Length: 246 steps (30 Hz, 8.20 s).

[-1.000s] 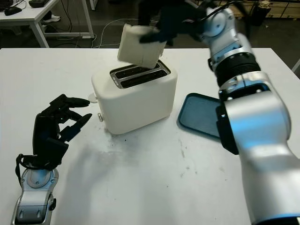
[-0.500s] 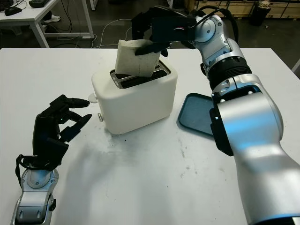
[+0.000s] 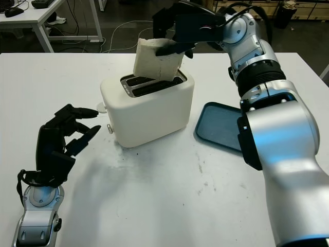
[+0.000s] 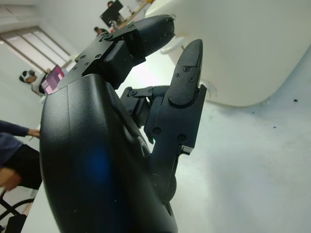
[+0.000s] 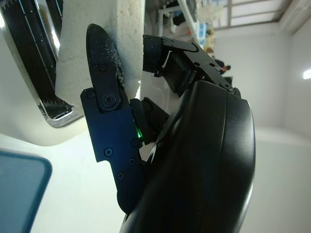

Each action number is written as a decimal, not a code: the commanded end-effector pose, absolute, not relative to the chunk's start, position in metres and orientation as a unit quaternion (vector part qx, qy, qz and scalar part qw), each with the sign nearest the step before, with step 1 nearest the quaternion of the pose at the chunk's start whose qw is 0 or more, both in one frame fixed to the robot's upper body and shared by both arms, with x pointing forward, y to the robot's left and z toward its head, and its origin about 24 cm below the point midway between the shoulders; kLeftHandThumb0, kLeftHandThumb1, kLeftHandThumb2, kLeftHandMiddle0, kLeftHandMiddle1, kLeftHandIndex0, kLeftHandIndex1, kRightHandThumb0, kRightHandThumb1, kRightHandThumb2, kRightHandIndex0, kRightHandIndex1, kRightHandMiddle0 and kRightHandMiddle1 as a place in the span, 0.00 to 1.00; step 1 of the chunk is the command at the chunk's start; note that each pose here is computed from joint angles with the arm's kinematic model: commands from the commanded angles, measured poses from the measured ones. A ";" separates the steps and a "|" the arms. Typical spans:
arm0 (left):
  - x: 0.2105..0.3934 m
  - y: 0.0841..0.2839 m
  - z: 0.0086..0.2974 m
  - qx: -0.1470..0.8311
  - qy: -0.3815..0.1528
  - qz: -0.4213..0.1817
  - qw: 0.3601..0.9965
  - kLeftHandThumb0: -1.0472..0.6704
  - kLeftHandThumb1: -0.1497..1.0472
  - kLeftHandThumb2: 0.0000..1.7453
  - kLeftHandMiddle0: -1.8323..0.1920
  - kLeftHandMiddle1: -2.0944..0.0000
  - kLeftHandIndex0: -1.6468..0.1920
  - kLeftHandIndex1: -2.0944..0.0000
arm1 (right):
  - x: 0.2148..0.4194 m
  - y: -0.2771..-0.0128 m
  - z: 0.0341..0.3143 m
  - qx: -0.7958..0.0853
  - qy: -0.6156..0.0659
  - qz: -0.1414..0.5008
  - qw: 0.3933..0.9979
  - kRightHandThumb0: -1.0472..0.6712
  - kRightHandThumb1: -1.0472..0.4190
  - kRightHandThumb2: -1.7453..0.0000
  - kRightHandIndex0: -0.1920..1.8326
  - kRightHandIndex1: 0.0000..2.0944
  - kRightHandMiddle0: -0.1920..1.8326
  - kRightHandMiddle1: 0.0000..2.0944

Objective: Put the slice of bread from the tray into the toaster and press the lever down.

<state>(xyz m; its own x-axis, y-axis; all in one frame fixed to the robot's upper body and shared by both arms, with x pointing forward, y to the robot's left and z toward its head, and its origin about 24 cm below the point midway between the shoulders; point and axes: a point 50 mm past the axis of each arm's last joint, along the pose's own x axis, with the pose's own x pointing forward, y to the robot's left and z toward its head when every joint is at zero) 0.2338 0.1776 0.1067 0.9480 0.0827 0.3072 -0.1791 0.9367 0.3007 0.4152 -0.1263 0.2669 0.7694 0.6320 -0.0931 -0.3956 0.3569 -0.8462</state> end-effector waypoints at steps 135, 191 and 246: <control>0.245 0.184 0.119 0.202 -0.180 0.087 0.959 0.48 0.89 0.05 0.58 0.30 0.55 0.56 | 0.287 -0.183 0.069 -0.120 -0.120 -0.020 0.985 0.32 0.14 1.00 0.72 0.06 0.64 0.01; 0.307 0.206 0.220 0.598 -0.195 -0.176 0.757 0.46 0.76 0.00 0.38 0.43 0.21 0.96 | 0.283 -0.182 0.065 -0.153 -0.125 -0.023 0.980 0.33 0.17 1.00 0.60 0.38 0.70 0.00; 0.325 0.200 0.201 0.621 -0.181 -0.192 0.738 0.46 0.80 0.00 0.40 0.40 0.19 1.00 | 0.281 -0.180 0.061 -0.160 -0.124 -0.016 0.979 0.32 0.15 1.00 0.58 0.41 0.70 0.00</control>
<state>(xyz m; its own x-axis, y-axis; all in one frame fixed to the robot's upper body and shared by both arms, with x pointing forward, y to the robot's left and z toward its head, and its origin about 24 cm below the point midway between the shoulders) 0.3238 0.2021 0.1995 0.8696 -0.4927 0.0315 0.0506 0.1523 0.9870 0.2822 -0.1795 0.0616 0.9705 0.0087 0.2409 0.0678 0.9492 -0.3072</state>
